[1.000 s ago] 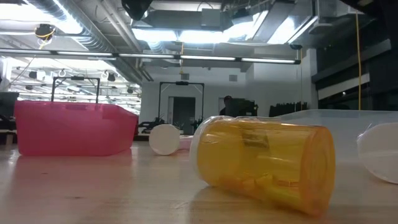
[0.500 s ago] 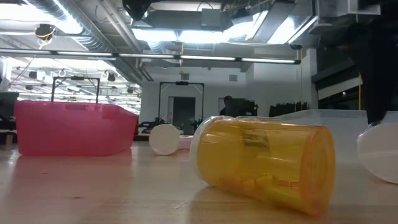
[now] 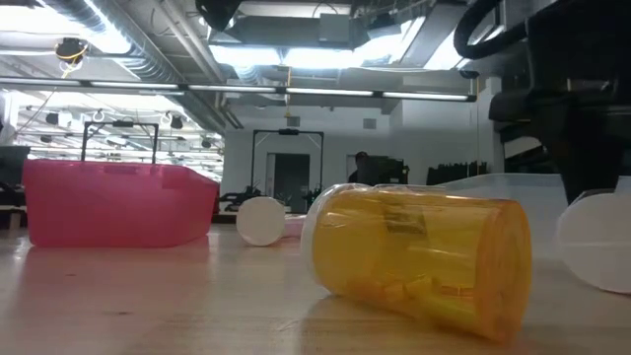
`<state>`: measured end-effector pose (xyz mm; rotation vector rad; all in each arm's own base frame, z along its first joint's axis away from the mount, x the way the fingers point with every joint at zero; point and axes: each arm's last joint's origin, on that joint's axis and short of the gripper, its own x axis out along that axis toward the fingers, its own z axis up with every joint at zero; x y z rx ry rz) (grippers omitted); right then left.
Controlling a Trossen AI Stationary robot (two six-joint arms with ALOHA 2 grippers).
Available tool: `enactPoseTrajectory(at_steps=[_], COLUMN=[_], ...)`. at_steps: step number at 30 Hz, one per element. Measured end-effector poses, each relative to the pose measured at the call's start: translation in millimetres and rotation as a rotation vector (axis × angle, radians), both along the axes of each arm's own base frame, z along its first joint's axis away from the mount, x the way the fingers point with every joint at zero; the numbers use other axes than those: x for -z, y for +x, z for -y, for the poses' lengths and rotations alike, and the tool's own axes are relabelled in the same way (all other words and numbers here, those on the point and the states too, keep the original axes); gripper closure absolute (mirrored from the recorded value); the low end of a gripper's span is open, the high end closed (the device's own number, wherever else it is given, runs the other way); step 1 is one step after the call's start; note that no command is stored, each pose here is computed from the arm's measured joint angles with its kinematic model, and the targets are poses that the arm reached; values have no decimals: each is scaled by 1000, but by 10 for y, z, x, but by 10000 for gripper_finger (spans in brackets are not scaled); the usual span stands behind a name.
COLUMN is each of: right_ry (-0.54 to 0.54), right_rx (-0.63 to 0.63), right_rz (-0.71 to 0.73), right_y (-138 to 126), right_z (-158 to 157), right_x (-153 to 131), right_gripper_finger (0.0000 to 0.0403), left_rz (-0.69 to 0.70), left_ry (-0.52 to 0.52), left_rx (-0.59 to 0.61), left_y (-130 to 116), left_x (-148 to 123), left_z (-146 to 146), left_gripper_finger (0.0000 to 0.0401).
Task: Pick and place medicine bottles into bin by pill shape (circle, oval)
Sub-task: Put the big orange pill bottle into the red bin
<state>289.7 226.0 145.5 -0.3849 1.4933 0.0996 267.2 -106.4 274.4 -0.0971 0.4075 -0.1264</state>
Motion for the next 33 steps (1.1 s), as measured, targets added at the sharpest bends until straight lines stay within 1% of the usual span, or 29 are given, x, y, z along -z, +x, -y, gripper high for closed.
enactPoseTrajectory(at_steps=[2, 8, 10, 12, 15, 17, 21, 23, 26, 30, 33], right_ry=[2, 11, 15, 29, 64, 78, 64, 38, -22, -188, -298], right_rx=[35, 123, 160, 200, 223, 219, 183, 184, 205, 240, 279], right_rz=[7, 25, 33, 51, 86, 124, 210, 276, 445, 671, 753], right_y=[2, 4, 5, 18, 83, 142, 255, 319, 445, 578, 645], right_z=[4, 2, 1, -10, -61, -101, -169, -180, -168, -72, 48], right_x=[0, -3, -4, -14, -108, -212, -514, -705, -994, -1265, -1348], right_gripper_finger=[156, 219, 230, 234, 233, 233, 233, 233, 233, 233, 234], left_rz=[-1, -3, -5, -8, 1, 21, 41, 40, 40, 67, 101], left_ry=[-4, -17, -34, -48, -54, -62, -69, -68, -68, -47, -22], left_rx=[-1, -6, -13, -16, -4, 7, 20, 20, 21, 34, 57], left_y=[0, -1, -2, -4, -14, -18, -24, -25, -26, -19, -33], left_x=[0, 0, 0, 0, -9, -28, -48, -47, -47, -68, -105], left_z=[0, 4, 4, 11, 46, 75, 108, 109, 110, 115, 139], left_gripper_finger=[189, 189, 189, 189, 189, 189, 189, 189, 189, 189, 189])
